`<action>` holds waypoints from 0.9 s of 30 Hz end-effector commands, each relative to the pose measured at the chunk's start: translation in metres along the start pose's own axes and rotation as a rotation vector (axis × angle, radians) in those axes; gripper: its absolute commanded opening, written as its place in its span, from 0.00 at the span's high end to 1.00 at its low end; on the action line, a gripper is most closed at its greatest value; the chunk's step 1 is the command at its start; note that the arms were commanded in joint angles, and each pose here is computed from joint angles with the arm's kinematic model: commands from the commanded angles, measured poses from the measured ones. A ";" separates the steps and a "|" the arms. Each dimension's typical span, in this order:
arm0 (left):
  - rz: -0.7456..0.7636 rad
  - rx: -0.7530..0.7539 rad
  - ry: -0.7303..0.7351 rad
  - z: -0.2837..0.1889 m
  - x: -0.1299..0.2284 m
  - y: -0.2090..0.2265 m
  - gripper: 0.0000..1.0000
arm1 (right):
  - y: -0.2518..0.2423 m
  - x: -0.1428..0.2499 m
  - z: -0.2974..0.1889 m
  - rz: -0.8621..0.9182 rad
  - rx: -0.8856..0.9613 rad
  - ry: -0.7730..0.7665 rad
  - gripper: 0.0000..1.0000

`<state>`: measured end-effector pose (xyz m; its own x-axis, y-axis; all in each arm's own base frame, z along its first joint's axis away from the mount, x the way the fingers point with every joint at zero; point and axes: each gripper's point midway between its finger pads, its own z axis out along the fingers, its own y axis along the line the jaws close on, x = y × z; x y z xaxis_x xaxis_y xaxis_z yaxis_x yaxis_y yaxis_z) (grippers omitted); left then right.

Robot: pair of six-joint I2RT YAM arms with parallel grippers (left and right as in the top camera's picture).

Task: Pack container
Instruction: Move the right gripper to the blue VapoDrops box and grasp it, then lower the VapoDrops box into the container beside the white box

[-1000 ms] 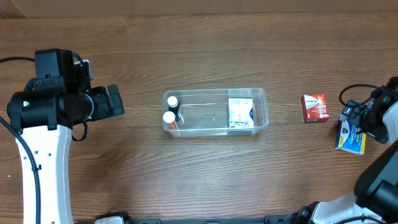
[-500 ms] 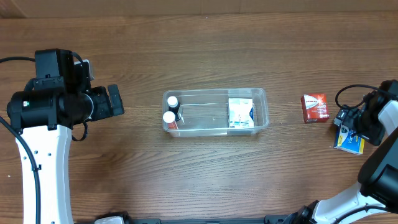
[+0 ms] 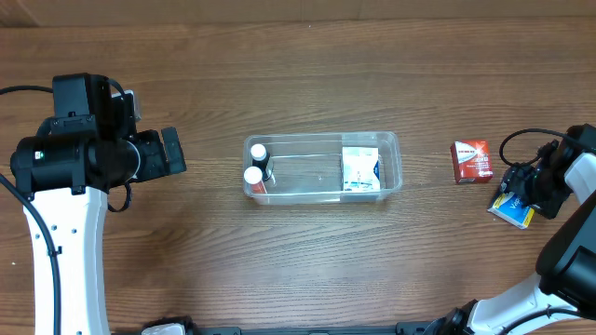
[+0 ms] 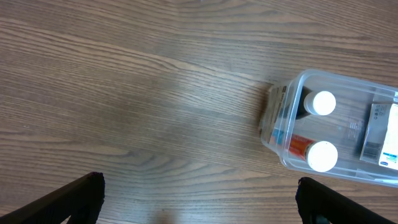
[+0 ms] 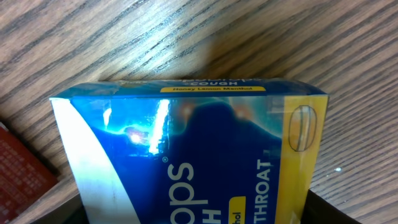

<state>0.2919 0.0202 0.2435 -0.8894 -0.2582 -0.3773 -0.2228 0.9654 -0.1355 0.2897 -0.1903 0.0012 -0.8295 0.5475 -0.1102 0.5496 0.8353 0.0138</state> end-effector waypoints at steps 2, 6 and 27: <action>0.021 0.009 0.009 0.001 0.002 -0.001 0.00 | 0.003 0.004 0.005 -0.003 -0.009 0.017 0.28; 0.022 0.009 0.009 0.001 0.002 -0.001 0.00 | 0.004 0.003 0.004 -0.002 -0.020 0.015 0.28; 0.033 0.010 0.004 0.001 0.001 -0.001 0.00 | 0.190 0.023 -0.269 -0.325 -0.283 -0.360 0.29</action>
<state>0.2928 0.0203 0.2438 -0.8896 -0.2507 -0.3818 -0.2155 0.9674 -0.1330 0.3549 -0.0654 0.2366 -0.8406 0.3329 -0.4272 0.3041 0.9428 0.1363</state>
